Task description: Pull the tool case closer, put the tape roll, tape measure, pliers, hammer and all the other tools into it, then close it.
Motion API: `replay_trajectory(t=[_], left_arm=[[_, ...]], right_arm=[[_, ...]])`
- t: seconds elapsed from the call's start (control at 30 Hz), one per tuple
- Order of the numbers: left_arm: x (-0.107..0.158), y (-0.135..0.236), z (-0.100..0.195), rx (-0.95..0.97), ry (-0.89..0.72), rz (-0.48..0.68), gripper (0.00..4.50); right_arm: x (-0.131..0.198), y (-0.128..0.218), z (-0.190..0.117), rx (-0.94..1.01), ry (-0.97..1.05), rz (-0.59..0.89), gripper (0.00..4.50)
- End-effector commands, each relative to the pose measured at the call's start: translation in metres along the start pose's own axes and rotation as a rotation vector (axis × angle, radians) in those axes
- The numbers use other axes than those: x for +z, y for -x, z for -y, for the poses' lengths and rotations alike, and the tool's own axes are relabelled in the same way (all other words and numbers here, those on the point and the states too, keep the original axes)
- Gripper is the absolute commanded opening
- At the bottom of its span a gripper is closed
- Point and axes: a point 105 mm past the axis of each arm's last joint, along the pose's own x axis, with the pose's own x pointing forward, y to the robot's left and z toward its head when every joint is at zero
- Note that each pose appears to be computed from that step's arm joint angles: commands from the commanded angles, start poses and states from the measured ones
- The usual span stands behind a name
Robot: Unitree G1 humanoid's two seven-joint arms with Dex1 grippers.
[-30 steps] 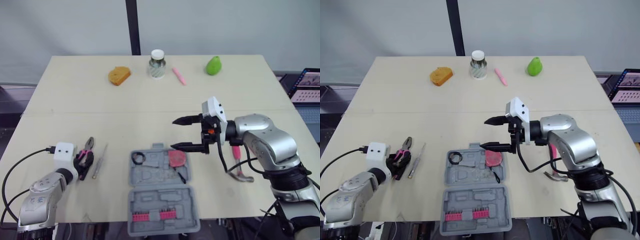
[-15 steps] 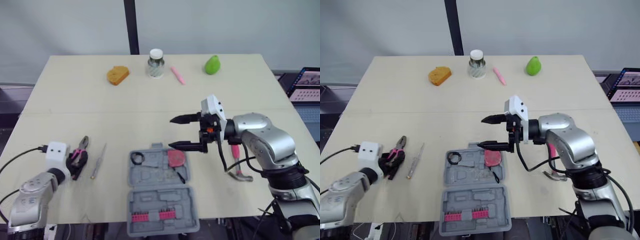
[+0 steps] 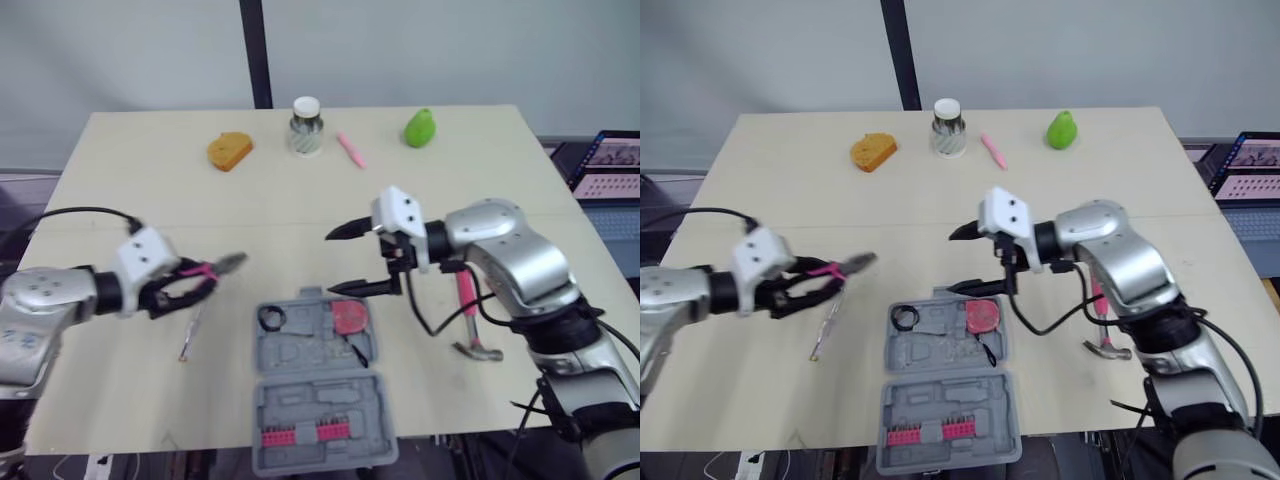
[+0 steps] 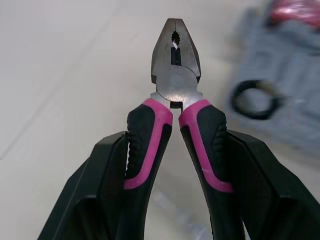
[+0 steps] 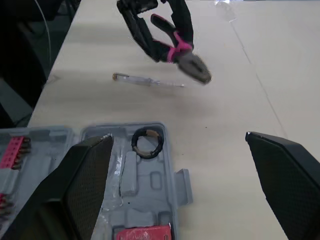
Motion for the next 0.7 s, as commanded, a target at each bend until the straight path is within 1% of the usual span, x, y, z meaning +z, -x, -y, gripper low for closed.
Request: replay_trajectory(t=[0.03,0.17,0.37,0.47,0.7], left_arm=[[0.023,-0.015,0.007,-0.103,-0.135,0.029,2.46],[0.031,-0.036,0.012,-0.174,-0.213,0.022,2.46],[0.039,-0.051,0.015,-0.207,-0.227,0.059,2.46],[0.042,-0.054,0.016,-0.211,-0.222,0.082,2.46],[0.045,-0.056,0.020,-0.218,-0.215,0.099,2.46]], right_arm=[[0.002,-0.014,0.001,0.018,0.049,-0.070,4.50],[0.003,-0.028,-0.004,0.055,0.047,-0.112,4.50],[-0.008,-0.040,-0.004,0.049,0.063,-0.193,4.50],[-0.010,-0.044,-0.005,0.052,0.066,-0.205,3.72],[-0.015,-0.052,-0.007,0.063,0.086,-0.223,3.72]])
